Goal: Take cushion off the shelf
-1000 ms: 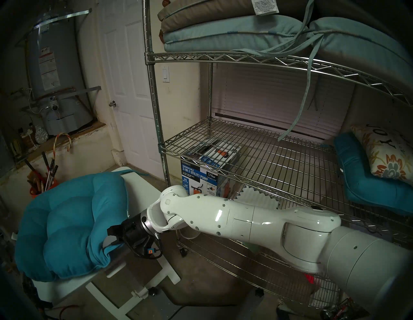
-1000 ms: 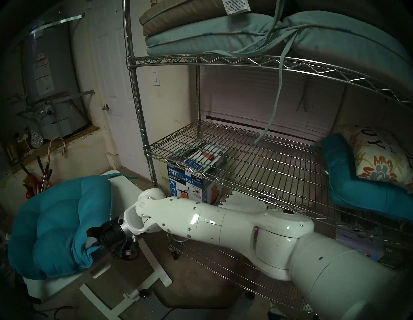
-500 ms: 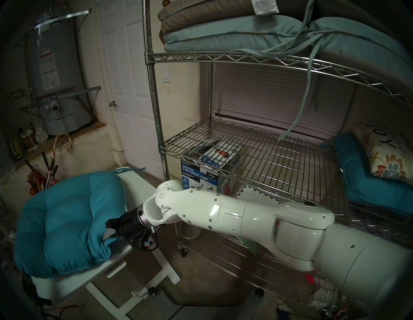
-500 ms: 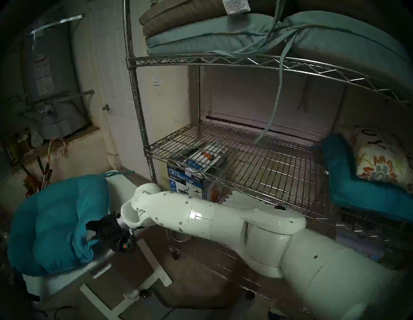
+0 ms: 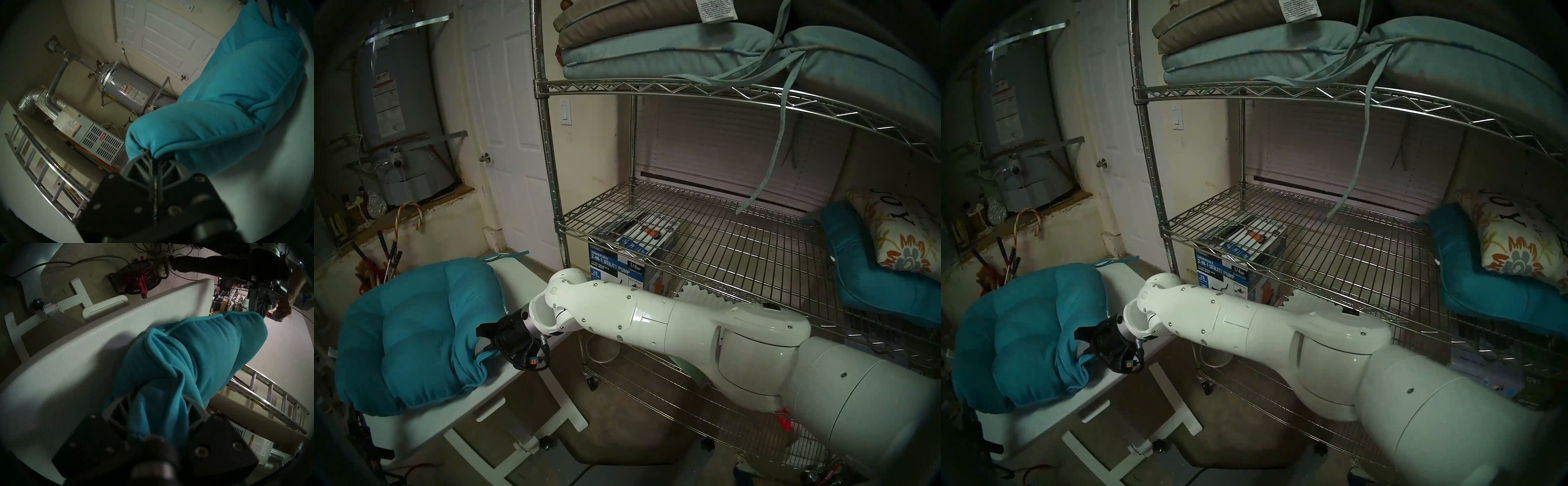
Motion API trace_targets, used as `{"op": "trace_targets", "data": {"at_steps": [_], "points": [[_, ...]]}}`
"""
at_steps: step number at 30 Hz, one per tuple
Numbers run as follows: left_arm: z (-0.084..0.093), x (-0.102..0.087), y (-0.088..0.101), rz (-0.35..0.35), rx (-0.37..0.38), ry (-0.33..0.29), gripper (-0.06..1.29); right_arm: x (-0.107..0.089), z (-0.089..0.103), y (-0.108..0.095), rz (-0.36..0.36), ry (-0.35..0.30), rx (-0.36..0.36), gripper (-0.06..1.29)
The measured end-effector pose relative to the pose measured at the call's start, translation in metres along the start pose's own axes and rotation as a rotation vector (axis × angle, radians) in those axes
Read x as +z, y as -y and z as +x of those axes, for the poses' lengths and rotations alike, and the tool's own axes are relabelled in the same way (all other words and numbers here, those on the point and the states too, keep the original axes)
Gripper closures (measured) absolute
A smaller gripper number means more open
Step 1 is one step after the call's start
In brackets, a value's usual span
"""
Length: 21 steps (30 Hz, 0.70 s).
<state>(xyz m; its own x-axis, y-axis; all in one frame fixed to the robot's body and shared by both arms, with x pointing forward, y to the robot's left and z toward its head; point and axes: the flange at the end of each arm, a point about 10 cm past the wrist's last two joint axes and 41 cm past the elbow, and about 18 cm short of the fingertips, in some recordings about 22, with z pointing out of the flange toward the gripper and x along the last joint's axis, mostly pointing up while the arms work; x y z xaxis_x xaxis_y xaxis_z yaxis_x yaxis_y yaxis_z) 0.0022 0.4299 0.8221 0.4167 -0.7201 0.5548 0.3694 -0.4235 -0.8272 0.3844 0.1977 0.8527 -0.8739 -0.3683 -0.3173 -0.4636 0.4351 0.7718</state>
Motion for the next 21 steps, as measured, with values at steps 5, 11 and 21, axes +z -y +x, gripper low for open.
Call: {"op": "trace_targets", "data": {"at_steps": [5,11,21], "points": [[0.003,-0.002,-0.002,0.002,-0.010,0.005,1.22,0.002,-0.005,0.001,0.014,0.003,0.005,0.89],[0.005,-0.006,-0.004,0.002,-0.017,0.014,1.22,0.006,-0.010,0.001,0.027,0.004,0.011,0.89],[0.009,-0.012,-0.005,-0.002,-0.020,0.026,1.23,0.011,-0.017,-0.002,0.045,0.004,0.017,0.89]]}}
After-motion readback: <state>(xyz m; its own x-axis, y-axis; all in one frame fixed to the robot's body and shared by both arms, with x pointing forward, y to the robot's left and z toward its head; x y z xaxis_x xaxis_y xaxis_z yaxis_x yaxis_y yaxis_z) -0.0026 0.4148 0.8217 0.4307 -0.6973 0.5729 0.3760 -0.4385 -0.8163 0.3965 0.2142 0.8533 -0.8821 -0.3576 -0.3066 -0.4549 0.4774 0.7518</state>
